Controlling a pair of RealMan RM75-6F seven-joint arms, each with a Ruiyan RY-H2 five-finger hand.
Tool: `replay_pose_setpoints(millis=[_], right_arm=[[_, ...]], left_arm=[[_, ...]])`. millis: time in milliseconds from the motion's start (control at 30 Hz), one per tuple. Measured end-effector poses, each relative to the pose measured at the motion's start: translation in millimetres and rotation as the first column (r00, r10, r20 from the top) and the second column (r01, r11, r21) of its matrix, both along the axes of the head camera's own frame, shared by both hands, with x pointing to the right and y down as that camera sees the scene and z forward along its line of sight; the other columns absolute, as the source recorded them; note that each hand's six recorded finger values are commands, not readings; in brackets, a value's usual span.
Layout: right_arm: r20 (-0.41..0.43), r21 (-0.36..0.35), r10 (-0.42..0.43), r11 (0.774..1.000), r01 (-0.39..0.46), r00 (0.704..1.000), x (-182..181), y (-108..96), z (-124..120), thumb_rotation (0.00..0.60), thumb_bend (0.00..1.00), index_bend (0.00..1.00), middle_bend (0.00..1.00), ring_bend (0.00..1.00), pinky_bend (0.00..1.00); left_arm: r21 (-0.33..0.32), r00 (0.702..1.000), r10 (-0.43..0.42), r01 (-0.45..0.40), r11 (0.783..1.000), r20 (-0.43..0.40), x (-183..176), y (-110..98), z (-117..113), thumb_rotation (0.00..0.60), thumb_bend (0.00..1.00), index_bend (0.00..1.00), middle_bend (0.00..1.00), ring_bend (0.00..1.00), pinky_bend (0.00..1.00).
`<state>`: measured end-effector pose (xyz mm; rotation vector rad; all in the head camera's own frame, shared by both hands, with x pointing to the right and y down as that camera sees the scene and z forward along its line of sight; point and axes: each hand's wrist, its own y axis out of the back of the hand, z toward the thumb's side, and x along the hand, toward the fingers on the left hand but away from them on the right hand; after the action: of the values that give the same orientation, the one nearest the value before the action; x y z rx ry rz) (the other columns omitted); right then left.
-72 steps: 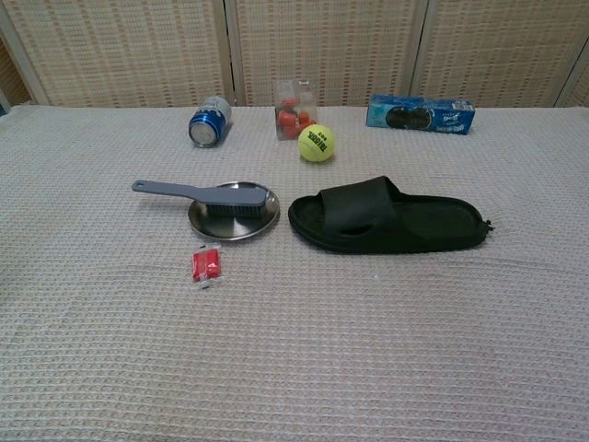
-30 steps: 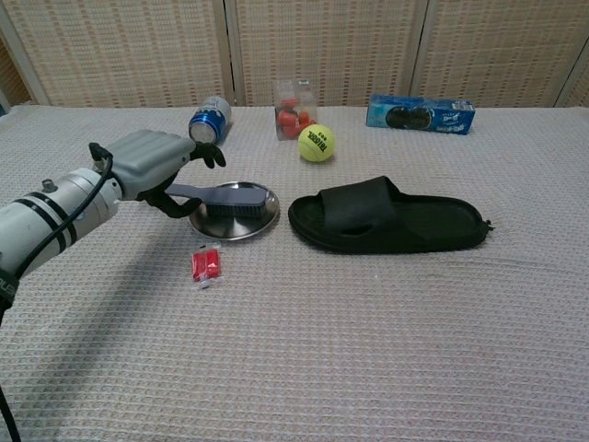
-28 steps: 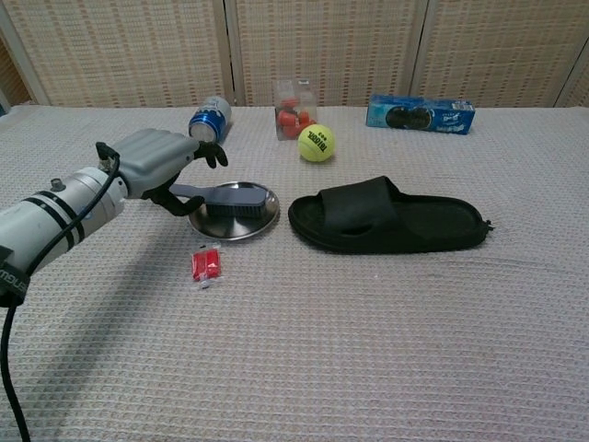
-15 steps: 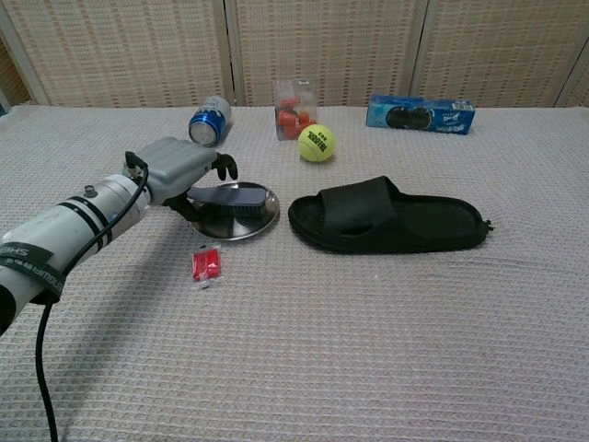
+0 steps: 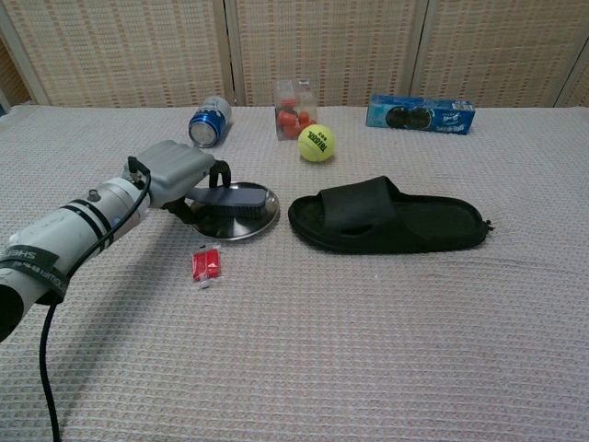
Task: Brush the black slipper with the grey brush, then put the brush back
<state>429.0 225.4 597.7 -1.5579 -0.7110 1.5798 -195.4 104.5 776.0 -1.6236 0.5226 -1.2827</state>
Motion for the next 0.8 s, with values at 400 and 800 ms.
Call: replay_pose_setpoints(millis=[400,800], right_arm=[[0.005,-0.001,-0.002,1.0,0.002,1.0,-0.7,-0.1,-0.6,0.6,0.21,0.0,0.0,0.0,0.0],[0.013,-0.033,-0.035,0.999,0.035,0.999,-9.5,-1.1,11.3,0.6,0.21,0.0,0.0,0.0,0.0]], left_arm=[[0.019,0.999,0.02,-0.021,1.0,0.026,-2.5,0.3,2.5,0.6,0.42,0.41,0.42,0.76,1.0],[0.071,0.999,0.041,-0.042,0.997,0.013,-1.3,0.5,-8.4,0.6,0.42,0.46,0.49,0.77,1.0]])
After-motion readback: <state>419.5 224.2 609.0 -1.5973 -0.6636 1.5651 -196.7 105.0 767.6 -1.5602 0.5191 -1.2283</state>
